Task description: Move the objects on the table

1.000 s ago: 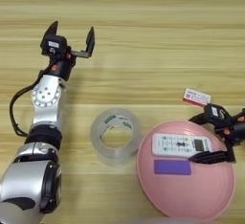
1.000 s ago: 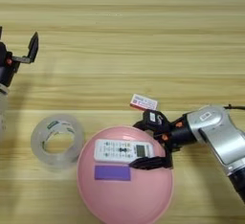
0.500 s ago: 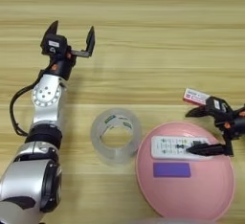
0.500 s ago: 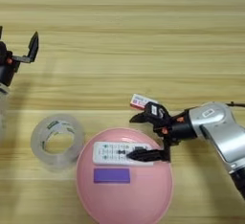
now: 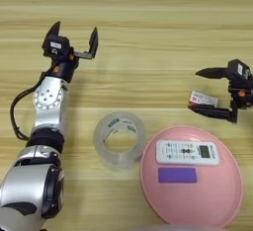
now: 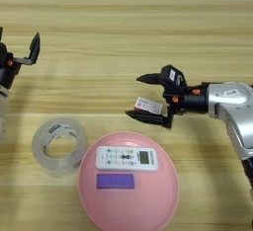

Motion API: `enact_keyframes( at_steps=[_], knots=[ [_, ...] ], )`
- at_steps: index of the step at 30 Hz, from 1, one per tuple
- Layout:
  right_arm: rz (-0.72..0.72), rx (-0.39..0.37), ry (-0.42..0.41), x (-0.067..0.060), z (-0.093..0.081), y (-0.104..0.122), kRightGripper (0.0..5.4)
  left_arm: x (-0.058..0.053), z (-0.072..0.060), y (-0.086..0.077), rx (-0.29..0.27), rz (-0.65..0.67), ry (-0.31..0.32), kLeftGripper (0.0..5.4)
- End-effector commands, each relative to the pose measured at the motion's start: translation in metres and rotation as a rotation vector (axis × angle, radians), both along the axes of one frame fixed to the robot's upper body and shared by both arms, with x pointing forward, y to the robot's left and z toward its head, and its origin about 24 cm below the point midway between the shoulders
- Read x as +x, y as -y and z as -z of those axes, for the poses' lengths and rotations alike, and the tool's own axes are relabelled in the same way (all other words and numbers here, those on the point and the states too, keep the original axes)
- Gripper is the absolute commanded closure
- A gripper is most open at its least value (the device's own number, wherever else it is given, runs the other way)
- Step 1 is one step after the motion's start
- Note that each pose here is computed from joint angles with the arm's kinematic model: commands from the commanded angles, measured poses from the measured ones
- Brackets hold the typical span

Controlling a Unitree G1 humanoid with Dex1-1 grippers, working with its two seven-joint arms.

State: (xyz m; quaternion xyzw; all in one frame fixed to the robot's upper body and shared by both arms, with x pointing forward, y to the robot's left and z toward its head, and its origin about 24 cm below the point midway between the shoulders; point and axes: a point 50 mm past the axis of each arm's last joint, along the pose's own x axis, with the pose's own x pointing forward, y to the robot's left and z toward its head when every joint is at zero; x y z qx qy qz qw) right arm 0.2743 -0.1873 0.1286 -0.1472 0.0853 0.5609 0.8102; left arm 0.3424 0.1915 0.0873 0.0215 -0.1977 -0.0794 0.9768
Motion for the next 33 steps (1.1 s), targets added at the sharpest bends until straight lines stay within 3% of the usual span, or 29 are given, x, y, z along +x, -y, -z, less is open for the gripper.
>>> enact_keyframes(
  at_steps=[1,9,14,21,27,33],
  knots=[
    [0.038,0.053,0.059,0.007,-0.009,0.000,0.06,0.002,-0.005,0.001,0.038,0.025,0.014,0.00],
    [0.188,0.185,0.141,0.020,-0.018,0.003,0.06,0.001,-0.005,0.002,0.046,0.035,0.016,0.00],
    [0.316,0.290,0.221,0.025,-0.023,0.007,0.06,0.001,-0.005,0.002,0.048,0.038,0.018,0.00],
    [0.493,0.372,0.347,0.033,-0.024,0.018,0.06,0.000,-0.004,0.003,0.051,0.047,0.021,0.00],
    [0.675,0.394,0.460,0.044,-0.011,0.027,0.06,-0.001,-0.004,0.002,0.059,0.048,0.023,0.00],
    [0.843,0.410,0.472,0.053,0.017,0.038,0.06,-0.003,-0.004,0.000,0.073,0.047,0.030,0.00]
  ],
)
